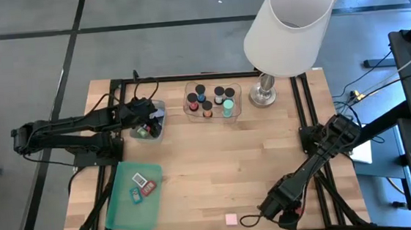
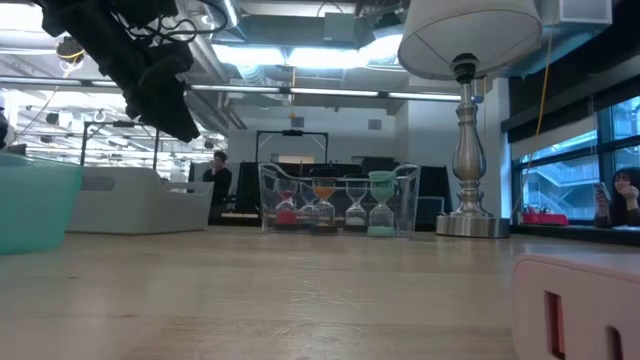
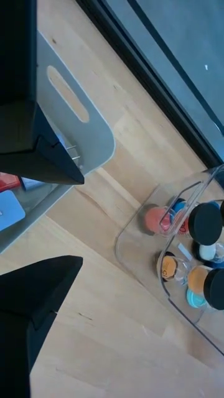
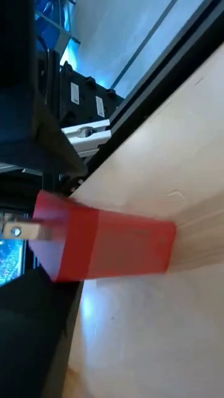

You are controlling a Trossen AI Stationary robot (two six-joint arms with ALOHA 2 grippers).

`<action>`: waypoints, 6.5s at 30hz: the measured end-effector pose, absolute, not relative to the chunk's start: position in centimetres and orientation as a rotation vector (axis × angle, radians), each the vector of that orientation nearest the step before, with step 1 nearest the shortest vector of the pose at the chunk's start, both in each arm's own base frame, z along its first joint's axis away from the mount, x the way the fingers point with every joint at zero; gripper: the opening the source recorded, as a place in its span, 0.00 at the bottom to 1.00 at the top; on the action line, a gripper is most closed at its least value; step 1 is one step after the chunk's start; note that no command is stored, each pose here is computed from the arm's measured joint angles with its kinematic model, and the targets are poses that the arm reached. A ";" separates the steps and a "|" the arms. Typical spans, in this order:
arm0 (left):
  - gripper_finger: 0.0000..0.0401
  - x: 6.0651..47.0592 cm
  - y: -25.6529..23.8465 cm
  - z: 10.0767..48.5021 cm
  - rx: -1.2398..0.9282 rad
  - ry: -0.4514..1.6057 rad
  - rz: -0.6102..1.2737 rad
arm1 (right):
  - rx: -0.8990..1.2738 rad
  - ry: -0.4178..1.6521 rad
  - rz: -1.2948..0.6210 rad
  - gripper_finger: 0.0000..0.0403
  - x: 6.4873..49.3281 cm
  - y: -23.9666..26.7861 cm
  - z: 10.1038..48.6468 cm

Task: Pick & Place Office items
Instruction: Put the red charger adapter into the gray bin, then put the pink charger adapter into the gray bin

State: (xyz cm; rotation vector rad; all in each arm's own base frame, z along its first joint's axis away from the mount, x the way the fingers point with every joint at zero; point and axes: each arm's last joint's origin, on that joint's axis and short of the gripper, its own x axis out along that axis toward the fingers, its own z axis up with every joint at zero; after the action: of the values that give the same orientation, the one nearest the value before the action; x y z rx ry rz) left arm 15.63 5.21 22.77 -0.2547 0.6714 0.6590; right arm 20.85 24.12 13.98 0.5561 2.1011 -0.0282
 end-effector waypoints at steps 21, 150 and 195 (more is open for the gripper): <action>0.45 16.5 4.9 25.1 -0.090 0.471 0.391 | 0.297 1.658 -0.171 0.31 23.8 24.4 19.3; 0.34 14.5 2.9 15.7 -0.344 0.623 1.031 | 0.164 1.136 0.006 0.82 33.9 24.2 24.8; 0.55 17.2 2.5 20.6 -0.425 0.605 0.744 | 0.042 1.267 0.173 0.73 35.6 28.8 14.1</action>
State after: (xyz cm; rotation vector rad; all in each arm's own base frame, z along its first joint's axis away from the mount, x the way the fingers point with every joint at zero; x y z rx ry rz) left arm 17.16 2.48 20.62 -0.4255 0.6048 0.7441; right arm 35.59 28.79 14.09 0.0423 1.2671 0.1731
